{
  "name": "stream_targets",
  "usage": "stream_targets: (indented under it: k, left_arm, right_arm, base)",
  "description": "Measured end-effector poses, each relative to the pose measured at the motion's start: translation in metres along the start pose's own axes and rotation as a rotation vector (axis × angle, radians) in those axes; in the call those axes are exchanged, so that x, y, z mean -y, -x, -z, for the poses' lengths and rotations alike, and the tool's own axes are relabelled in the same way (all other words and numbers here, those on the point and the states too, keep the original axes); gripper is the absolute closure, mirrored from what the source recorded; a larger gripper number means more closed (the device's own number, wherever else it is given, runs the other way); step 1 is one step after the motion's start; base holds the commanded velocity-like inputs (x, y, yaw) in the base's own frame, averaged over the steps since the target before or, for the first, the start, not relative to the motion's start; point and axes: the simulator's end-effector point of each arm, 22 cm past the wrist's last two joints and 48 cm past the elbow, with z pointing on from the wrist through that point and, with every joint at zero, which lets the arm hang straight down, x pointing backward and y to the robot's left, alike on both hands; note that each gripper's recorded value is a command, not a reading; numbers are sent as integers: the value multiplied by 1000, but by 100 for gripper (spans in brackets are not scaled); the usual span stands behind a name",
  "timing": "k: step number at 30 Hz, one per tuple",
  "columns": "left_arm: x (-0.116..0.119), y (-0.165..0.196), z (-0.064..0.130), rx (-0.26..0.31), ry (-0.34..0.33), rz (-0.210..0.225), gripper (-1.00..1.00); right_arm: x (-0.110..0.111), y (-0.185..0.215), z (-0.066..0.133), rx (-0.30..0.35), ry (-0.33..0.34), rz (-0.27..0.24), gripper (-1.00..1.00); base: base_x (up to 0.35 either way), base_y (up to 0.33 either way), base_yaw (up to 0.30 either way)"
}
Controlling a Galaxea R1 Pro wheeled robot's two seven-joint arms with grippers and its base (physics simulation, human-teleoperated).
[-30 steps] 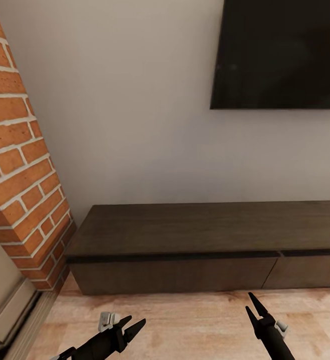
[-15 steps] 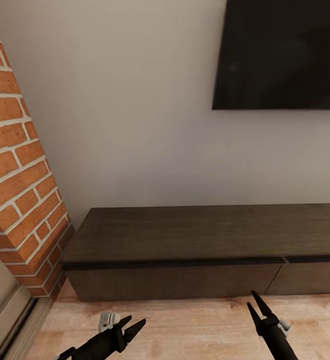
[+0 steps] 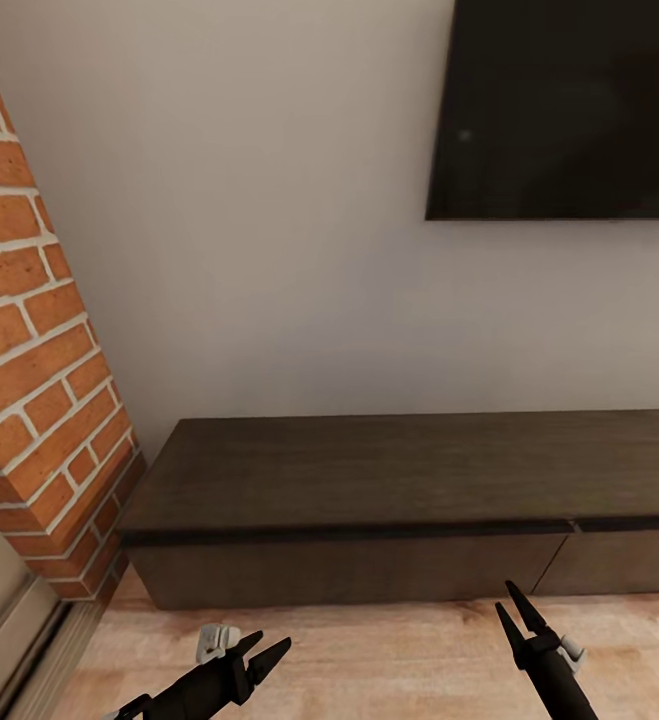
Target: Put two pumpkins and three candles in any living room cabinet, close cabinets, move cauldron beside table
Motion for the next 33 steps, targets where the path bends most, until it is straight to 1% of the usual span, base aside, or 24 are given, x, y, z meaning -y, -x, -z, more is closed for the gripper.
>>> stream_targets:
  k: [8,15,20,22,24,25,28,33]
  left_arm:
    - [0,-1,0,-2,0,-5,-100]
    - [0,-1,0,-5,0,-9,-100]
    - [1,-5,-1,-17,-4,-9,-100]
    - [-1,-10,0,-30,-1,-5,-100]
    - [-3,-21,0,-55,4,0,-100]
    - [-3,-29,1,-74,3,3,-100]
    - [1,-41,0,-105,-6,9,-100]
    - [14,-50,1,-132,-57,18,-100]
  right_arm:
    - [0,0,0,0,1,1,-100]
    - [0,0,0,0,-1,0,-100]
    - [1,0,0,-1,-5,-1,-100]
    - [2,0,0,-1,-7,0,-100]
    - [2,0,0,-1,-8,1,-100]
    - [2,0,0,-1,-9,1,-100]
    - [2,0,0,-1,-10,1,-100]
    - [2,0,0,-1,-11,1,-100]
  base:
    - [137,0,0]
    - [33,0,0]
    - [5,0,0]
    - [1,0,0]
    - [0,0,0]
    - [0,0,0]
    - [0,0,0]
    - [89,10,0]
